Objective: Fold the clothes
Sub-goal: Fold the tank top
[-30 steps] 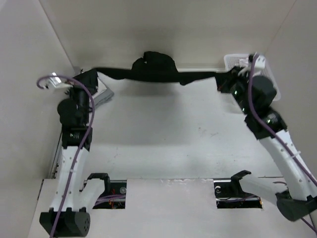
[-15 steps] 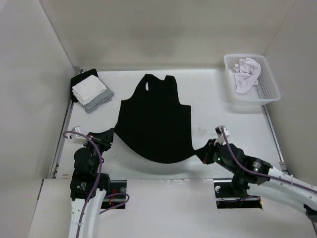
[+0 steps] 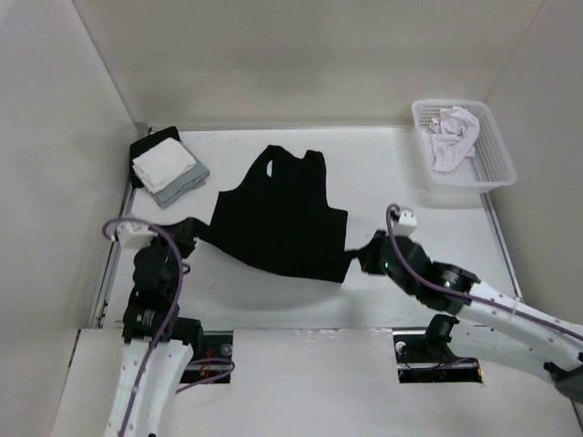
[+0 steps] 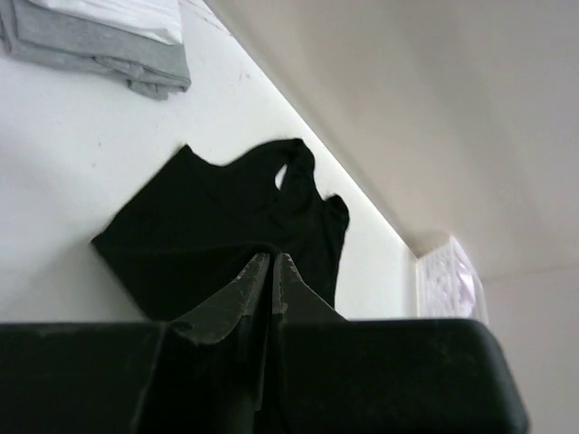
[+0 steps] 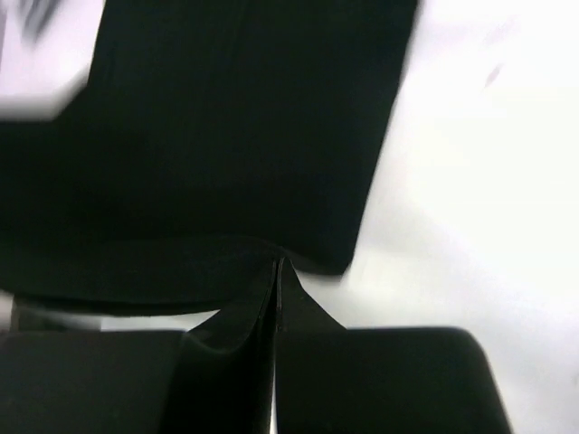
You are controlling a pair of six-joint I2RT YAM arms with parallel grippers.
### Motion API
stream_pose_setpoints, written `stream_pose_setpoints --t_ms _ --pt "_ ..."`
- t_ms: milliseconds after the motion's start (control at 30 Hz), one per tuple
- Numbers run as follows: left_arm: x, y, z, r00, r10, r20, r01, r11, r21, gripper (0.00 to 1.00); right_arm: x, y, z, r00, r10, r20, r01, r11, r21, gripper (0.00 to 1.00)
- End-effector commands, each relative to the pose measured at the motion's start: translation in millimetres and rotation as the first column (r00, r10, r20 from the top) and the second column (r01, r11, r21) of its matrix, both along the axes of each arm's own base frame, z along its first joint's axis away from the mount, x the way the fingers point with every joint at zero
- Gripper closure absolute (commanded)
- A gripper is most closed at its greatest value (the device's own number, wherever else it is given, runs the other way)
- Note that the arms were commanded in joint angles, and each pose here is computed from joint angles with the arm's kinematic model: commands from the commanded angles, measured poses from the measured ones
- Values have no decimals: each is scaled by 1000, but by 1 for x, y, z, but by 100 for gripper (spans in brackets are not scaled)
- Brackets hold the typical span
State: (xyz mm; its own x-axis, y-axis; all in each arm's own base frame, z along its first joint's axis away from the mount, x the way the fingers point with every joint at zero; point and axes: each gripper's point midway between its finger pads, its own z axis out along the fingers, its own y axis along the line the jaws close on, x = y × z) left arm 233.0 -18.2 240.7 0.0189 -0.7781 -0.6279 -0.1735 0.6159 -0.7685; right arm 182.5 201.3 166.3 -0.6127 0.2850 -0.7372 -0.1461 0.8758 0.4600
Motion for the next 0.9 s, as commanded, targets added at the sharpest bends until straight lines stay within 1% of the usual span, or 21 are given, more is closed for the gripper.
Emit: stream_pose_setpoints --t_ms 0,100,200,300,367,433,467,500,533,567,600,667,700,767,800,833,867 --pt "63 3 26 992 57 110 -57 998 -11 99 82 7 64 977 -1 213 -18 996 86 100" --pt "119 -7 37 992 53 116 -52 999 -14 99 158 -11 79 970 -85 229 56 990 129 100" --pt "192 -14 45 993 51 107 -52 999 8 98 221 -17 88 967 -122 224 92 986 140 100" --pt "266 -17 37 997 42 63 -43 999 20 98 276 -21 88 969 -137 206 112 985 129 100" --pt "310 -21 21 1000 28 15 -28 999 40 97 315 -24 83 972 -152 182 130 983 126 100" --pt "342 -26 1 999 9 -40 -7 999 51 95 347 -22 70 977 -158 142 141 983 120 100" --pt "355 -24 -12 997 14 -74 -10 999 52 92 362 -22 65 978 -163 127 149 982 117 100" --pt "365 -22 -25 995 14 -104 -8 999 54 83 375 -20 56 980 -168 111 156 981 113 96" --pt "372 -23 -35 992 6 -127 2 998 59 76 387 -19 48 979 -176 99 166 980 108 89" --pt "373 -22 -40 991 6 -137 3 998 61 70 396 -18 42 979 -183 88 173 979 112 79" --pt "371 -17 -43 990 18 -143 -8 998 64 65 401 -16 38 979 -188 80 178 977 115 73" --pt "359 -8 -35 992 35 -118 -28 998 58 59 404 -18 33 975 -213 64 204 971 126 61" --pt "350 -7 -27 995 33 -96 -27 998 58 58 399 -18 30 975 -217 57 209 970 123 58" --pt "327 -8 -20 997 31 -74 -27 998 55 58 385 -26 27 971 -233 59 226 968 105 56" --pt "310 -8 -22 997 32 -73 -29 998 50 59 372 -26 24 971 -231 62 225 970 89 56" --pt "291 -11 -29 997 28 -76 -25 999 47 61 357 -23 19 973 -225 61 220 972 77 58" --pt "273 -18 -40 996 20 -86 -17 999 41 63 341 -21 15 974 -219 65 214 974 74 63"
